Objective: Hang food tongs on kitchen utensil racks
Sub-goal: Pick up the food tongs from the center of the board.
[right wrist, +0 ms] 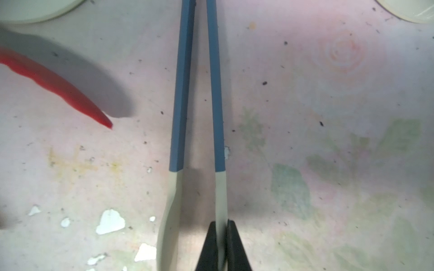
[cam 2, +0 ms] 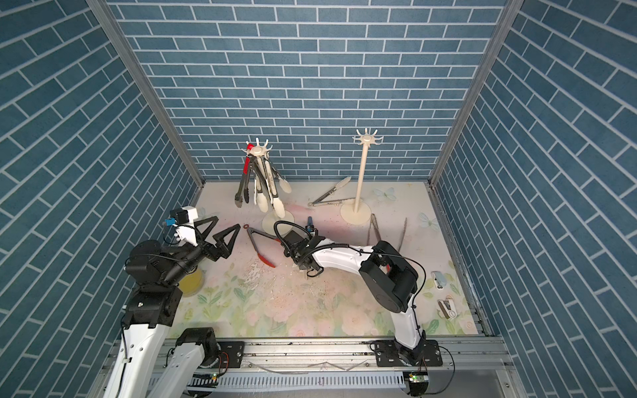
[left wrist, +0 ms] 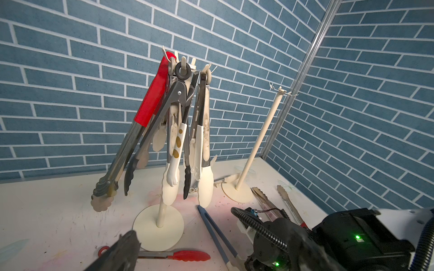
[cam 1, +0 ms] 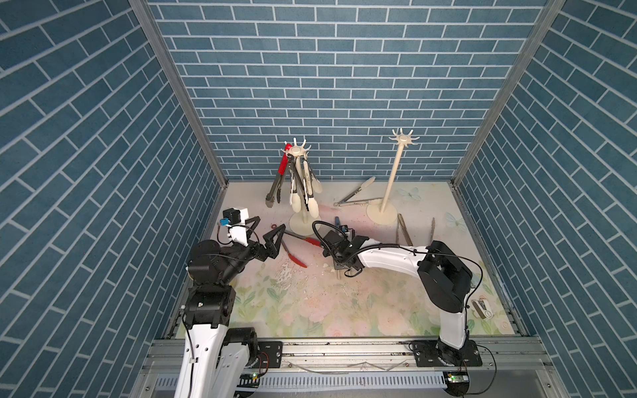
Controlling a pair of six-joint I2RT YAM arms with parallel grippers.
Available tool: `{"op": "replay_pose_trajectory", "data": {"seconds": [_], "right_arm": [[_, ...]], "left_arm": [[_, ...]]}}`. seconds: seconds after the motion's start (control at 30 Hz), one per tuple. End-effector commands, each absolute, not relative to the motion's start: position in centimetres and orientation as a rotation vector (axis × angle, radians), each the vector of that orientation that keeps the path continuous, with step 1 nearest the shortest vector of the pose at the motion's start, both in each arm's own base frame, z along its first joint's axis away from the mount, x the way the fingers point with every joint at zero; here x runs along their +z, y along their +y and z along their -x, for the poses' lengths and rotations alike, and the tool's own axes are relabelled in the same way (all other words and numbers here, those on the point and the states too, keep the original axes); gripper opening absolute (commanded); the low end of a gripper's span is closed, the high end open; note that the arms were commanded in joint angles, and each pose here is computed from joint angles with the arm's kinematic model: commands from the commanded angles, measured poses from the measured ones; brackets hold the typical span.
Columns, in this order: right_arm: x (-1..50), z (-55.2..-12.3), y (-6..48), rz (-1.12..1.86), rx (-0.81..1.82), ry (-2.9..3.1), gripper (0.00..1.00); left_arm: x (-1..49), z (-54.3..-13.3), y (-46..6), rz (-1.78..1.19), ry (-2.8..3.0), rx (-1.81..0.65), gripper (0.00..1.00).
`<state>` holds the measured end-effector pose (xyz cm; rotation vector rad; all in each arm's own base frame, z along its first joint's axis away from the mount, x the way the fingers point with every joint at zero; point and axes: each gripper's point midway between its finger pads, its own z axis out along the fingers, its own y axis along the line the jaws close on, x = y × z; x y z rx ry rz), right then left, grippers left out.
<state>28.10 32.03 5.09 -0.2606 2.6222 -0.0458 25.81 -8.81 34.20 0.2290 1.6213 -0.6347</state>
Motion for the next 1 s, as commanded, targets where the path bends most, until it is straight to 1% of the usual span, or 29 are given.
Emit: {"op": "replay_pose_trajectory", "data": {"seconds": [0.0, 0.3, 0.97], "right_arm": [[7.0, -28.2, 30.1, 0.254, -0.122, 2.571, 0.0], [6.8, -28.0, 28.7, 0.283, -0.156, 2.56, 0.0], [7.5, -28.5, 26.2, 0.322, 0.065, 2.512, 0.0]], "left_arm": [[33.9, -25.8, -9.0, -0.239, 1.623, -0.634, 0.99], [33.9, -25.8, -9.0, -0.239, 1.622, -0.638, 0.99], [33.7, -25.9, -9.0, -0.237, 1.628, -0.638, 0.99]]}}
